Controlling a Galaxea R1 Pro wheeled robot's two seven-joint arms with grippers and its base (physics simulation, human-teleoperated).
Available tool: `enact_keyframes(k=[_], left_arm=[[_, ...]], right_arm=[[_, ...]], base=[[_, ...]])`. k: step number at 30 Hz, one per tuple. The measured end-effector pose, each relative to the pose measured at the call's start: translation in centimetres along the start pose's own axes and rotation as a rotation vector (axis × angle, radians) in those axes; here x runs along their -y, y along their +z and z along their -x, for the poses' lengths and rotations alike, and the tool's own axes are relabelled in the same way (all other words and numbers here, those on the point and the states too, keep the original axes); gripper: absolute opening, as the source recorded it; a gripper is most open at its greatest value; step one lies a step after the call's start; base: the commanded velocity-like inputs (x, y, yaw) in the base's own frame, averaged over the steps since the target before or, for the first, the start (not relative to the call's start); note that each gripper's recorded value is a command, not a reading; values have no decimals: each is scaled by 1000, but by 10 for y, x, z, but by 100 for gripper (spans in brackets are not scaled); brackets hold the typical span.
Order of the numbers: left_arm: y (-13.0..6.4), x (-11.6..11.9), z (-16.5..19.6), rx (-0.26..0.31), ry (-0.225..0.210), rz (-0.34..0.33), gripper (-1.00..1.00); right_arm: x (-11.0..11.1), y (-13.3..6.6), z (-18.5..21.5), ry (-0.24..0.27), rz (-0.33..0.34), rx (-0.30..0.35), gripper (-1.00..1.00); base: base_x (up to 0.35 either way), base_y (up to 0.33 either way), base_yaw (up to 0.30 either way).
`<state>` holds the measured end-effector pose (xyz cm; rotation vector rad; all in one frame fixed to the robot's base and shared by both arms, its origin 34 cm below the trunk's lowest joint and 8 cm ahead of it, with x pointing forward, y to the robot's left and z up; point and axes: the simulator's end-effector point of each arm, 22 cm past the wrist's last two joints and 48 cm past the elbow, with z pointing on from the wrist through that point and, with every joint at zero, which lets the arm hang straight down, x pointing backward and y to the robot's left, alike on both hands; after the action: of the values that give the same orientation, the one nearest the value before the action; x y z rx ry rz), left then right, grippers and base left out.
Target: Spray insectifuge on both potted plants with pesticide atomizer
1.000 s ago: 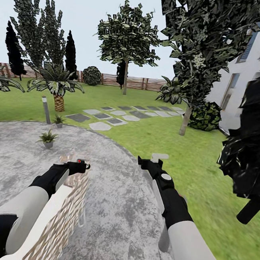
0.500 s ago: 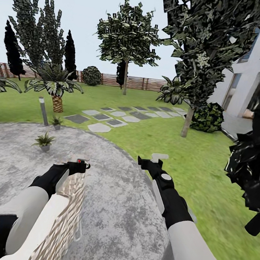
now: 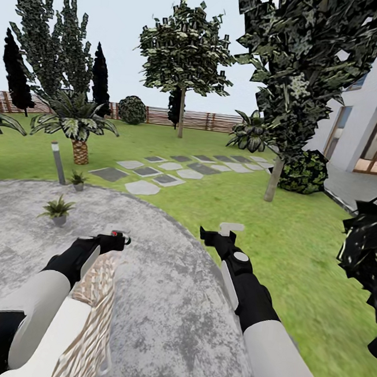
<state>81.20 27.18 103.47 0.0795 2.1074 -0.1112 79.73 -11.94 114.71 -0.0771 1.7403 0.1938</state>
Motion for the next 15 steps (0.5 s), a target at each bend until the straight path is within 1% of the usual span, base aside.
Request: enact_keyframes(k=[4, 15], left_arm=[[0, -1, 0, 0, -2, 1, -100], [0, -1, 0, 0, -2, 0, -100]], right_arm=[[0, 0, 0, 0, 0, 0, 100], [0, 0, 0, -1, 1, 0, 100]], base=[[340, 0, -52], [340, 0, -5]])
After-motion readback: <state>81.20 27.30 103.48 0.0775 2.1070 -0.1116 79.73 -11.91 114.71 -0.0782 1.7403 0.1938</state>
